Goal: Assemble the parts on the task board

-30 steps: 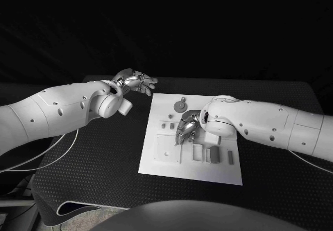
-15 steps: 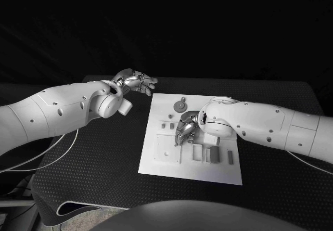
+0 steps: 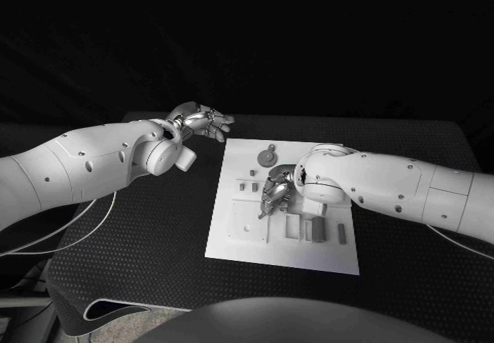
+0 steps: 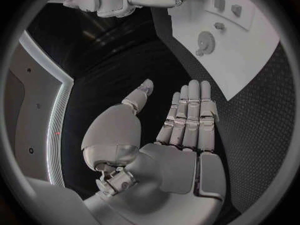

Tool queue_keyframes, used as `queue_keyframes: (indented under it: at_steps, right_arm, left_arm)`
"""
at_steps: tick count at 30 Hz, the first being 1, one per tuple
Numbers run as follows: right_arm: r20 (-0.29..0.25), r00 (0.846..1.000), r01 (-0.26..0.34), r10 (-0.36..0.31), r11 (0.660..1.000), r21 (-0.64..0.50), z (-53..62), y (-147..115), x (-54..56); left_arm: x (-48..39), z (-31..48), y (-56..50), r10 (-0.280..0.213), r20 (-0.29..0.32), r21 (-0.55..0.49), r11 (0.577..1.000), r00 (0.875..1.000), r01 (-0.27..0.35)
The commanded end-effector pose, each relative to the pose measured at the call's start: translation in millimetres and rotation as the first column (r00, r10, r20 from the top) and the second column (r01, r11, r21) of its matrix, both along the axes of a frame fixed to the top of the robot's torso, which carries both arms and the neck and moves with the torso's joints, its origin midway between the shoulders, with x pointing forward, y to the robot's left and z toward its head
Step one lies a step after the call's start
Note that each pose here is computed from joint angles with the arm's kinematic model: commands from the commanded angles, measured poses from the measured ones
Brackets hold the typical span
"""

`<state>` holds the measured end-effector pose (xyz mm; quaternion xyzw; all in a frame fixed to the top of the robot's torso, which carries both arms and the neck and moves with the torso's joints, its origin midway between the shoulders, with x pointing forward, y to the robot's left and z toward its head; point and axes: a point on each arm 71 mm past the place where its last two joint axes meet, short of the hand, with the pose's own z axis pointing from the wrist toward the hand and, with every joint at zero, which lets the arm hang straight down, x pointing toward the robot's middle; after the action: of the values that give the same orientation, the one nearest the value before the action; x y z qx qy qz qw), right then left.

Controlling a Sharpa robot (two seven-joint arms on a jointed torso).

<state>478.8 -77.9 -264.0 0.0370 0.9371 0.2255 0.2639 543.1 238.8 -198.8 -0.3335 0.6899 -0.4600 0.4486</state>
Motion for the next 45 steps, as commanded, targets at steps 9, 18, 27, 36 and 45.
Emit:
queue_keyframes:
  at_steps: [9, 18, 27, 36, 45]
  right_arm:
    - [0.021, 1.000, -0.010, 0.010, 1.000, 0.001, 0.4, 1, -0.3]
    - [0.026, 1.000, -0.001, 0.001, 1.000, 0.003, 0.3, -1, 0.9]
    - [0.031, 1.000, 0.005, -0.005, 1.000, 0.008, 0.4, -2, 1.1]
    - [0.068, 0.998, 0.000, -0.002, 1.000, 0.021, 1.6, -4, 1.1]
    - [0.269, 0.961, -0.097, 0.068, 0.991, 0.095, 12.3, -8, -2.2]
  left_arm:
    - [0.1, 1.9, -2.2, -0.012, 0.001, -0.010, 1.000, 1.000, 0.013]
    - [0.0, 1.9, -1.9, -0.012, 0.001, -0.010, 1.000, 1.000, 0.012]
    - [0.1, 1.9, -2.1, -0.013, 0.000, -0.010, 1.000, 1.000, 0.013]
    - [0.1, 1.8, -2.5, -0.014, 0.000, -0.010, 1.000, 1.000, 0.014]
    - [0.1, 1.7, -1.9, -0.015, -0.001, -0.010, 1.000, 1.000, 0.015]
